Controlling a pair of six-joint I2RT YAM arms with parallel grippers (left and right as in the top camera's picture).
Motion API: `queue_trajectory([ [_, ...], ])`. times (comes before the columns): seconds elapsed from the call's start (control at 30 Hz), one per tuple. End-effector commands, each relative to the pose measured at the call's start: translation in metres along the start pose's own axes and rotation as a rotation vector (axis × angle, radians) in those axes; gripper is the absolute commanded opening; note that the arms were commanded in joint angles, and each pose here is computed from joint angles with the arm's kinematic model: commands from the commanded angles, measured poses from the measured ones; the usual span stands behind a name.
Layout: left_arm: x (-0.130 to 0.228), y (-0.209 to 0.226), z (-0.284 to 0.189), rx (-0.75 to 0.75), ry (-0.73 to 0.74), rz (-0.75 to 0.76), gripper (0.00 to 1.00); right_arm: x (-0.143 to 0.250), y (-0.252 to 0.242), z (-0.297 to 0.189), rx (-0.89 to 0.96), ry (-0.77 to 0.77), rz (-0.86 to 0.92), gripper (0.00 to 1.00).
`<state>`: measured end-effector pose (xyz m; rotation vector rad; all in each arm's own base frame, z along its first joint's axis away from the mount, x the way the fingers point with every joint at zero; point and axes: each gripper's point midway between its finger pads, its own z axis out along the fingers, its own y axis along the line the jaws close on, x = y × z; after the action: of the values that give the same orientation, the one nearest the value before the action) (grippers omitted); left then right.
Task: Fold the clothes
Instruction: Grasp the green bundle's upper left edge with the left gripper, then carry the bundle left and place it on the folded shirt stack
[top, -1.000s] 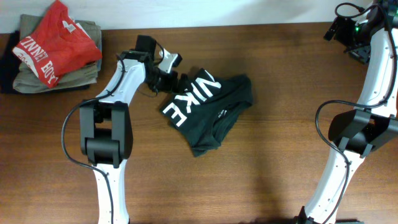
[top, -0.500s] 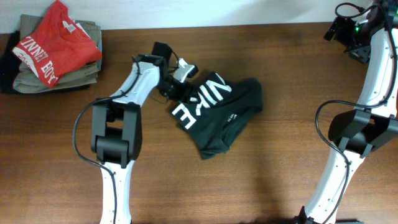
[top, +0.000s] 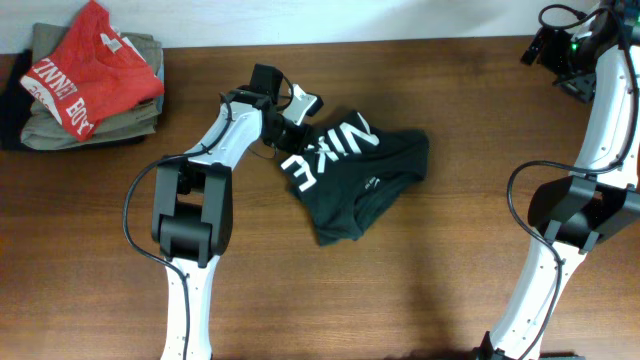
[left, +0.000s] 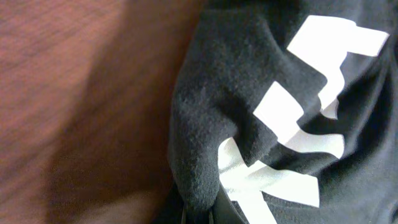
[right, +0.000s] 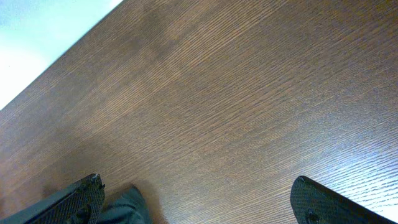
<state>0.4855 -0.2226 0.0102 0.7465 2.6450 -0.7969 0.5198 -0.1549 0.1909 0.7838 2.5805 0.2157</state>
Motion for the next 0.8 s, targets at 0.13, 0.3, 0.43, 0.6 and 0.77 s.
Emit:
queue_trajectory([
  [0.13, -0.013, 0.14, -0.071, -0.553, -0.091, -0.213, 0.01, -0.004, -0.001, -0.011, 0.007, -0.027, -0.003, 0.99],
  [0.3, -0.053, 0.175, -0.143, -0.659, -0.255, -0.249, 0.01, -0.004, -0.001, -0.011, 0.007, -0.027, -0.002, 0.98],
  [0.43, -0.073, 0.194, -0.194, -0.715, -0.362, -0.262, 0.01, -0.004, -0.001, -0.011, 0.007, -0.027, -0.002, 0.99],
  [0.6, -0.09, 0.208, -0.254, -0.797, -0.496, -0.337, 0.01, -0.004, -0.001, -0.011, 0.007, -0.027, -0.003, 0.98],
  [0.77, -0.09, 0.223, -0.307, -0.884, -0.591, -0.42, 0.01, -0.004, -0.001, -0.011, 0.007, -0.027, -0.002, 0.99],
])
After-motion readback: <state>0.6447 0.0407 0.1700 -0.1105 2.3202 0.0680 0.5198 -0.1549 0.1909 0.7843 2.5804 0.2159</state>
